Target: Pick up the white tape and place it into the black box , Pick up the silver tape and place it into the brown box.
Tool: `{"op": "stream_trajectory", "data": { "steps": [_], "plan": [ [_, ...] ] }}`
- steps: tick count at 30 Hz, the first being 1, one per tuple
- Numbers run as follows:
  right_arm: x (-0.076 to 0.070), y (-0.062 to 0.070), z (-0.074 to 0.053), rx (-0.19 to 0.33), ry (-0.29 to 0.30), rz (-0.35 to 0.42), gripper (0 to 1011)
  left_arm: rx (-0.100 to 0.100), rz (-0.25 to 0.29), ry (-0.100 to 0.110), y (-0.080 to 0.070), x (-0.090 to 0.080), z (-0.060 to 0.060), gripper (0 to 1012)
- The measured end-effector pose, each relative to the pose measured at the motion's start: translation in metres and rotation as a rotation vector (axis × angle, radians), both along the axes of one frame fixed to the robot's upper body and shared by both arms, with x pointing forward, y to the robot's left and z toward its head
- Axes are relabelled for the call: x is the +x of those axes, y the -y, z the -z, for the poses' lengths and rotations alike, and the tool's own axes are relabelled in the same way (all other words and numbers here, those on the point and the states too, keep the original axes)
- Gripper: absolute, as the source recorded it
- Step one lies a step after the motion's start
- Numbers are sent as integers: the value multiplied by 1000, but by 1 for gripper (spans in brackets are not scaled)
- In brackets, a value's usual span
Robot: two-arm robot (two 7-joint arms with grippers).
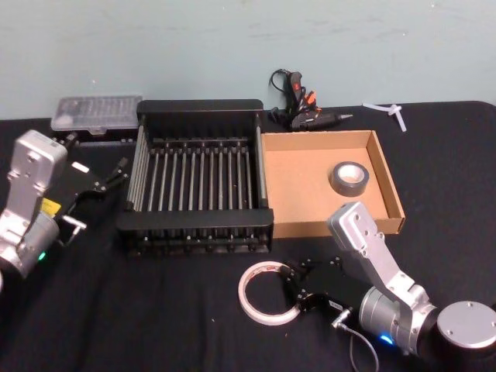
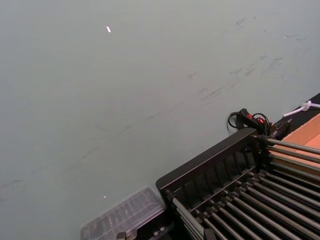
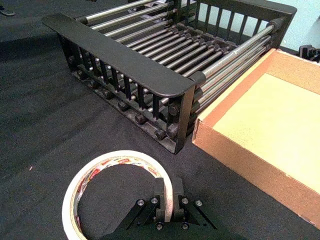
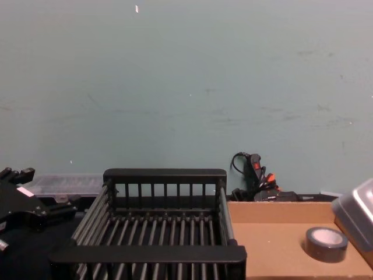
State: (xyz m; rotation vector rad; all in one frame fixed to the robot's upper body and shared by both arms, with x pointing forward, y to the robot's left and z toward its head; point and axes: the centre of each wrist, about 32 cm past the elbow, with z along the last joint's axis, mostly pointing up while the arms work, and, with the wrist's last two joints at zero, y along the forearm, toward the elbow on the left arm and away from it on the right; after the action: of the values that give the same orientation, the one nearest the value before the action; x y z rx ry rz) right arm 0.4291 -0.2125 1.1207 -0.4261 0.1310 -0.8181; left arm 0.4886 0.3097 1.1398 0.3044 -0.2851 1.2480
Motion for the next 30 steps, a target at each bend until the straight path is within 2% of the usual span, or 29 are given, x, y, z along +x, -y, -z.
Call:
{"op": "stream_trajectory", "data": {
  "steps": [15,30],
  "plan": [
    [1,4,-1,38,-8,-29,96,0,0,0,0,0,0,1001],
    [1,11,-16,84,35,-97,96,0,0,0,0,0,0,1001]
  ]
}}
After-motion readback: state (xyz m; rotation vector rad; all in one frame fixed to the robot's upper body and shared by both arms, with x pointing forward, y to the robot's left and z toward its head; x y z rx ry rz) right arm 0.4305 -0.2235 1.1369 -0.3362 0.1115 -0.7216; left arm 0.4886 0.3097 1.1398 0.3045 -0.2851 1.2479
